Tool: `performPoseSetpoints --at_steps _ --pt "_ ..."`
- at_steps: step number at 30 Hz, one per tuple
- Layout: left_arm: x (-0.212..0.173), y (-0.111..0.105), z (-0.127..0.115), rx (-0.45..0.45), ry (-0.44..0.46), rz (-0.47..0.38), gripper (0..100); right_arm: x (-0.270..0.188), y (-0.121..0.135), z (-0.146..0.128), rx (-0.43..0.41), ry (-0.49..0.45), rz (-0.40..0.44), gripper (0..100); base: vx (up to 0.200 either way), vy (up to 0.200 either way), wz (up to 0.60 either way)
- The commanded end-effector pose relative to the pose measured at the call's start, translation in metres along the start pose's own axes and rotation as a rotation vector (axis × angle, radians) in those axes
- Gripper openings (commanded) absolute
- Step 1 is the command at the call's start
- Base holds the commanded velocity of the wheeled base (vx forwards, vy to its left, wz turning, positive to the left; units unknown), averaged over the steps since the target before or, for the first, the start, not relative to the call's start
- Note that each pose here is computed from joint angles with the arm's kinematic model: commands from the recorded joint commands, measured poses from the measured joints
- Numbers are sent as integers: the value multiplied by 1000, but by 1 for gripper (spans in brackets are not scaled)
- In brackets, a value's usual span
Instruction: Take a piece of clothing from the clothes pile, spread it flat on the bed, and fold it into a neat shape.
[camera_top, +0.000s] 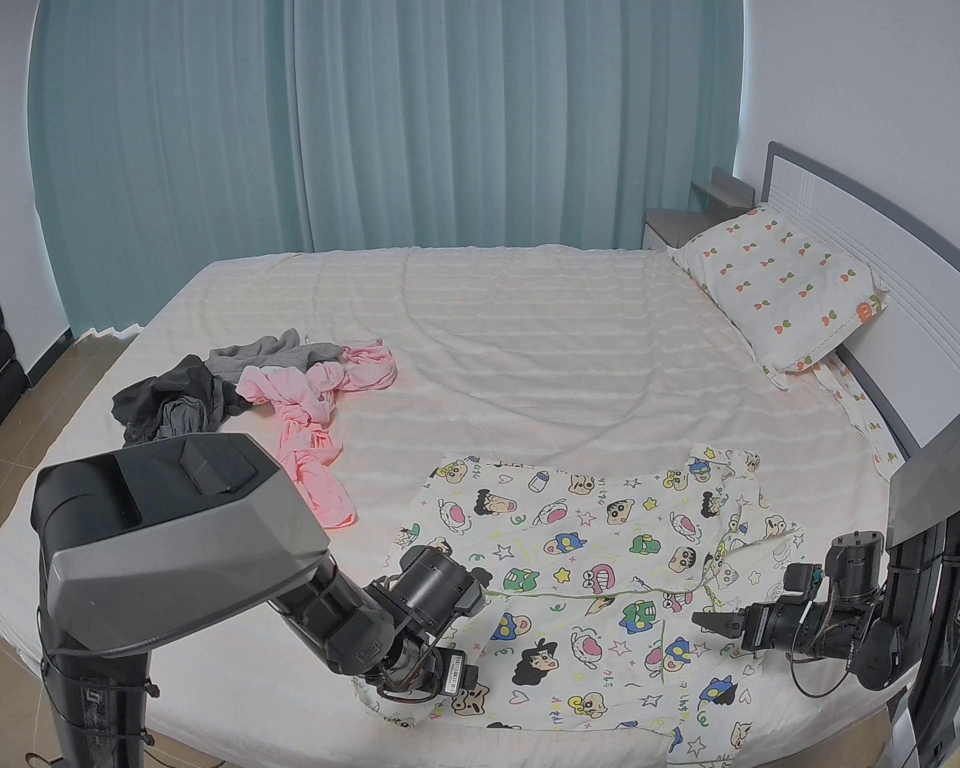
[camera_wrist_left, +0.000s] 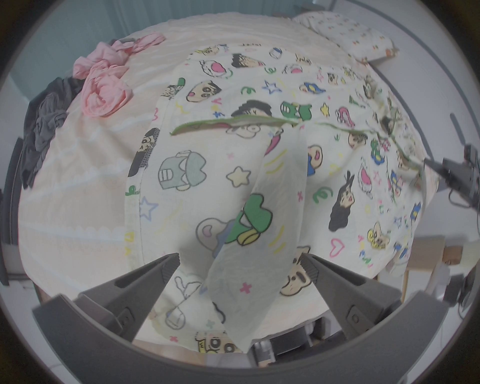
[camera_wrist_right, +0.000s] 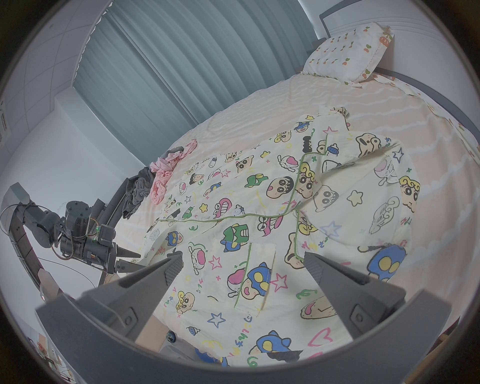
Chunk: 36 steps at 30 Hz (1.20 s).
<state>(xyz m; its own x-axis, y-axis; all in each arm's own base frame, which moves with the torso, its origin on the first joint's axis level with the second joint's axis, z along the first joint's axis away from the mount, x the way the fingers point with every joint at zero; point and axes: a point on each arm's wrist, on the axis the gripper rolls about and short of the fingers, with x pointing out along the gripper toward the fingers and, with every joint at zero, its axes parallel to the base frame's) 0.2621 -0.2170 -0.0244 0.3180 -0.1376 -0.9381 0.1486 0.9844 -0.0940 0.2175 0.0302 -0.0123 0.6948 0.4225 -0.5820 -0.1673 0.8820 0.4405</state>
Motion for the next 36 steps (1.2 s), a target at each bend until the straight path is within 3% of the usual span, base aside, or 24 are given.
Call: performPoseSetpoints --at_steps 1,14,24,29,36 --pt "-4 -3 -3 -154 -26 -29 100 0 0 0 -2 -5 3 100 0 0 0" --pt "-29 -9 -9 -463 -43 -74 100 0 0 0 -2 -6 2 100 0 0 0" --pt "-26 -12 -23 -522 -8 -25 100 0 0 1 -1 -8 1 100 0 0 0" --pt "-16 -21 -25 -551 -93 19 100 -1 0 1 -2 -7 2 100 0 0 0" --pt "-12 -25 -28 -546 -106 25 100 -1 0 1 -3 -11 1 100 0 0 0"
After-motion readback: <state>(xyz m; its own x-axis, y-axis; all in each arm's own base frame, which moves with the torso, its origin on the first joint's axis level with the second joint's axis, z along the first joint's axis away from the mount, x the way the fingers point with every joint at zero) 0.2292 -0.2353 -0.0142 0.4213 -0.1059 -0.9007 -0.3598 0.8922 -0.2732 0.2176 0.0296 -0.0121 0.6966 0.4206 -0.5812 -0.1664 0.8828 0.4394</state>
